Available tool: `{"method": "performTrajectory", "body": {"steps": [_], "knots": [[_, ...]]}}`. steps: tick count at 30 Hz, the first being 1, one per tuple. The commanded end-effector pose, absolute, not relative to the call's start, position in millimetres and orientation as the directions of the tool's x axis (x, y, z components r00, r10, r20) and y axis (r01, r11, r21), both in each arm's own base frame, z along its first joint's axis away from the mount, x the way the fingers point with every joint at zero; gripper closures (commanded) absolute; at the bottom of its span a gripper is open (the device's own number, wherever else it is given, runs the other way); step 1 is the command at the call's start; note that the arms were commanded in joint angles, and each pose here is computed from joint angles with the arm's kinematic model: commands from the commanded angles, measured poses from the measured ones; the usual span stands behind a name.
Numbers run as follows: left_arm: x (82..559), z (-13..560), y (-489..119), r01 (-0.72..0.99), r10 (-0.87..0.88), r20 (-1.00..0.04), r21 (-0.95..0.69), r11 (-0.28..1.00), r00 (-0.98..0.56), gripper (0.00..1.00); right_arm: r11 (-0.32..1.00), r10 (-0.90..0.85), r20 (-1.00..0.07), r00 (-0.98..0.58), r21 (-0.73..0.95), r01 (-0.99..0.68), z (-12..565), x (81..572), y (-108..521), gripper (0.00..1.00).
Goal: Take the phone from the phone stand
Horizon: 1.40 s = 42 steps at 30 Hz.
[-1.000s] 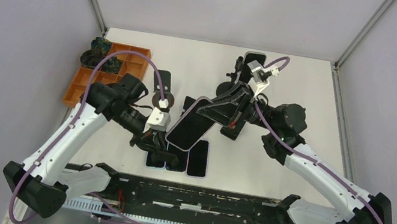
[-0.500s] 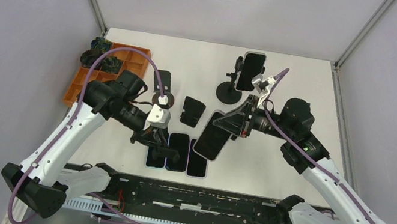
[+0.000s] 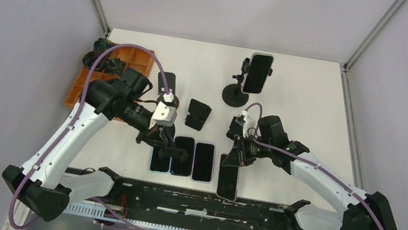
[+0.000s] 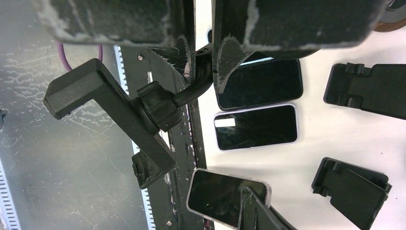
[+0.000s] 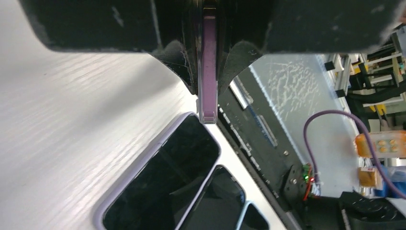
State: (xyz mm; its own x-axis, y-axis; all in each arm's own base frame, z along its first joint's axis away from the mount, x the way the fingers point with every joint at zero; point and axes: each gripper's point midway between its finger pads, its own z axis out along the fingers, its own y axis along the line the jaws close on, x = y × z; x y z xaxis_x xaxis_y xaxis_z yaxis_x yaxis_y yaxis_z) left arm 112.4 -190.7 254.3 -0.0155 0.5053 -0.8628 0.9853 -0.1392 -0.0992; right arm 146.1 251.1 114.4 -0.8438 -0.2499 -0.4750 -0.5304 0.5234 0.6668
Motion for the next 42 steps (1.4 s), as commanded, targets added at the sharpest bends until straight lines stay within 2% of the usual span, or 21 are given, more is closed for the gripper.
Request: {"method": "performTrajectory", "body": {"steps": [1, 7, 20, 27, 34, 42], "knots": [[113.7, 280.6, -198.3, 0.988, 0.427, -0.903, -0.022, -0.155, 0.047, 0.98, 0.498, -0.213, -0.584, -0.783, 0.625, -0.601, 115.0, 178.2, 261.6, 1.00], [113.6, 282.2, -199.8, 0.986, 0.418, -0.907, -0.023, -0.163, 0.048, 0.98, 0.545, -0.158, -0.633, -0.758, 0.584, -0.601, 92.3, 208.0, 259.7, 0.99], [115.0, 282.4, -200.5, 0.986, 0.414, -0.908, -0.016, -0.169, 0.056, 0.98, 0.685, -0.100, -0.689, -0.718, 0.476, -0.552, 81.5, 244.2, 245.7, 0.37], [117.0, 284.7, -202.3, 0.985, 0.408, -0.911, -0.012, -0.173, 0.061, 0.98, 0.738, -0.052, -0.751, -0.659, 0.416, -0.532, 108.5, 256.3, 232.8, 0.16], [133.5, 299.0, -211.1, 0.991, 0.377, -0.924, 0.009, -0.137, 0.061, 0.98, 0.700, 0.013, -0.808, -0.589, 0.428, -0.572, 166.4, 254.2, 235.9, 0.12], [206.7, 354.6, -243.0, 0.997, 0.273, -0.958, 0.076, -0.033, 0.082, 0.98, 0.690, 0.072, -0.864, -0.498, 0.404, -0.601, 220.3, 245.8, 226.3, 0.09]]}}
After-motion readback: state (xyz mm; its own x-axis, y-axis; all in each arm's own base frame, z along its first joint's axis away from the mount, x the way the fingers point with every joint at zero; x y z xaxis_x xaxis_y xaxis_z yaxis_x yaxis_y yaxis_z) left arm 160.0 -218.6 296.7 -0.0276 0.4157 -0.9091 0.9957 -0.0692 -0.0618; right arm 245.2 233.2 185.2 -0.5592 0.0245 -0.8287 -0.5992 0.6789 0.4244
